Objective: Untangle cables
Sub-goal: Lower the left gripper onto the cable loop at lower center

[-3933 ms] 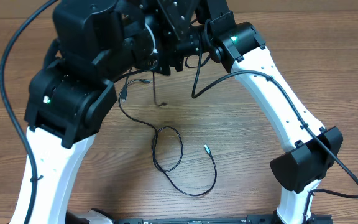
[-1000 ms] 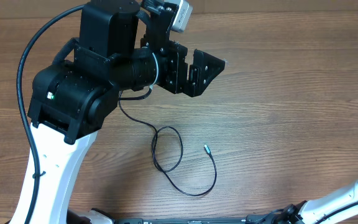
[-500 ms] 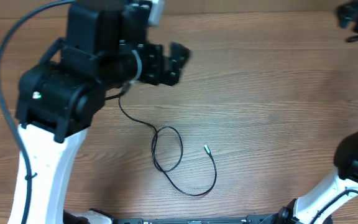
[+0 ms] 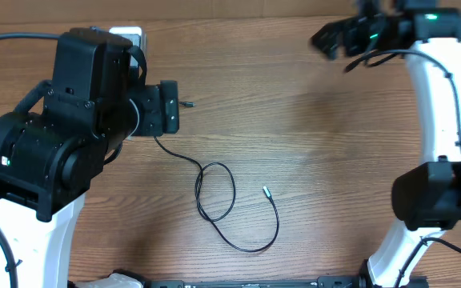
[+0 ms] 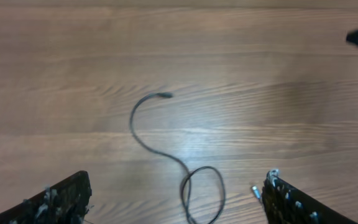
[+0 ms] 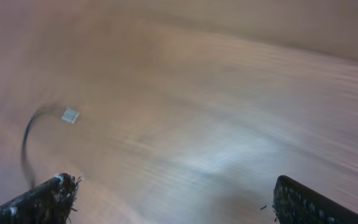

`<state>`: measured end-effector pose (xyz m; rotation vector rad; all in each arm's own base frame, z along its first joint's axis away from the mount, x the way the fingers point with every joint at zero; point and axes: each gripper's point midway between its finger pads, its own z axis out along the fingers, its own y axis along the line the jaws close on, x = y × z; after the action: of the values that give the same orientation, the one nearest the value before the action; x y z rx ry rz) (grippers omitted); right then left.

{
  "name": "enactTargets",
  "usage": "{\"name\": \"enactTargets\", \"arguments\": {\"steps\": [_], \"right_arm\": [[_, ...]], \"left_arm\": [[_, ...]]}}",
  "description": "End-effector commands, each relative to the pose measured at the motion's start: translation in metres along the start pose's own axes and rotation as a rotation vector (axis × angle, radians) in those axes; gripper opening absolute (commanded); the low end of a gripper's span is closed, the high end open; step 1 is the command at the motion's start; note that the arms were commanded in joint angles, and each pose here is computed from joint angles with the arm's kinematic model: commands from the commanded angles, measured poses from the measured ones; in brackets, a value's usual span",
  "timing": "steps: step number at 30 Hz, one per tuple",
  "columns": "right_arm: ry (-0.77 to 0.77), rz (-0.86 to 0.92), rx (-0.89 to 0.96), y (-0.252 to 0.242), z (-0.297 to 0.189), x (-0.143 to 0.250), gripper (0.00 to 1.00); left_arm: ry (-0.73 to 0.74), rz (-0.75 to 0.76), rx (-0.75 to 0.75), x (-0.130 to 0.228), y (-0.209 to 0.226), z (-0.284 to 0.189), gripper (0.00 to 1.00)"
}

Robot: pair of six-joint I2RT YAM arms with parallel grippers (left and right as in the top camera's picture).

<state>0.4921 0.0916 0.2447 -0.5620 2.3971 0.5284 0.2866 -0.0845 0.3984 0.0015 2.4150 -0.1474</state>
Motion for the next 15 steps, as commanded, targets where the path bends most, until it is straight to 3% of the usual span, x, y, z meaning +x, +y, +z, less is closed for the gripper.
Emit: {"name": "enactTargets", "arguments": {"steps": [1,10,15], "right_arm": [[0.037,-0.173,-0.056,0.029,0.009,0.004,1.0],[0.292,-0.151,-0.219,0.102,0.015,0.06,1.0],[0.357,-0.174,-0.277,0.135,0.017,0.072,1.0]], "left_arm": [[-0.011,-0.062,-0.079,0.002,0.016,-0.005,0.88],[0.037,-0.135,-0.097,0.031,0.025,-0.012,0.88],[0.061,-0.158,-0.087,0.061,0.03,-0.001,0.88]]}}
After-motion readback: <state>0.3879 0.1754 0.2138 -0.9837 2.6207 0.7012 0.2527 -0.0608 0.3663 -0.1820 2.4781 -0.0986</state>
